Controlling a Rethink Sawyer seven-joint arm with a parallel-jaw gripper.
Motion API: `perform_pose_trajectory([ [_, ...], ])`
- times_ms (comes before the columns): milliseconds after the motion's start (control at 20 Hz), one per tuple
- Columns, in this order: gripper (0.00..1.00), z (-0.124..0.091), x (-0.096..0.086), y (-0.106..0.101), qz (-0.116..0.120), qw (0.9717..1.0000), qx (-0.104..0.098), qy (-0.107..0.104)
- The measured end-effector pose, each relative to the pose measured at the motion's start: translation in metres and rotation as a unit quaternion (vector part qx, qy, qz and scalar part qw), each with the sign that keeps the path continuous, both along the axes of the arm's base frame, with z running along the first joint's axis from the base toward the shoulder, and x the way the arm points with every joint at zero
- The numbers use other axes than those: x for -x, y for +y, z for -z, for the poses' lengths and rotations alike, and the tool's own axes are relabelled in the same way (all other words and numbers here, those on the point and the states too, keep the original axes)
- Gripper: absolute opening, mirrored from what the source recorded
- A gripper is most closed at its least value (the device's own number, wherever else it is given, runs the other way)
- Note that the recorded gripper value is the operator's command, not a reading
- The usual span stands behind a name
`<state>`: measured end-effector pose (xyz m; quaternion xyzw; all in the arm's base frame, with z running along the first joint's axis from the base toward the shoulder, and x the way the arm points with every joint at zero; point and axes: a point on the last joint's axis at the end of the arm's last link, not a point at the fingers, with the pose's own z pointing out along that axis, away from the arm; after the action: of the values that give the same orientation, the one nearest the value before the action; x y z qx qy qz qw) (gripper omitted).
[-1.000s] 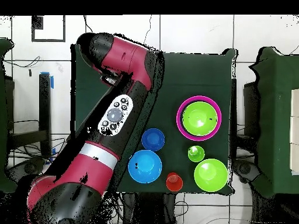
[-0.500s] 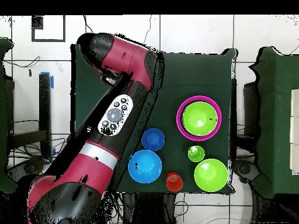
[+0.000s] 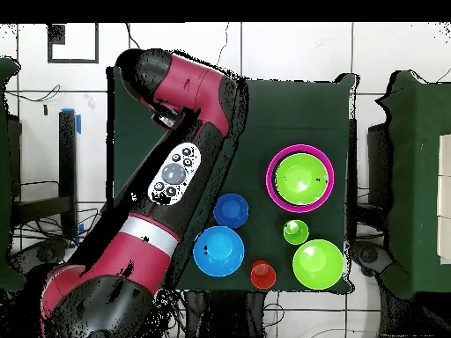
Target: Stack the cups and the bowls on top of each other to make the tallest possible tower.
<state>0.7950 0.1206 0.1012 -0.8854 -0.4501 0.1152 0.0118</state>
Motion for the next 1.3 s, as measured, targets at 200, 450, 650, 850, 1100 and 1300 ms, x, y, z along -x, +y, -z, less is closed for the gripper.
perform_pose_trajectory([
  [200,1.0,-0.001,-0.001,-0.004,0.003,1.0,0.0,-0.001],
  [450,1.0,0.001,0.0,-0.015,0.003,1.0,0.008,0.003],
  [650,1.0,0.003,0.002,-0.027,0.002,0.9998,0.019,0.009],
  [850,1.0,0.003,0.001,-0.036,0.001,0.9996,0.025,0.01],
  [1100,1.0,-0.009,-0.019,-0.06,-0.001,0.9997,0.024,-0.001],
  [1300,1.0,-0.018,-0.03,-0.074,0.0,0.9997,0.022,-0.011],
])
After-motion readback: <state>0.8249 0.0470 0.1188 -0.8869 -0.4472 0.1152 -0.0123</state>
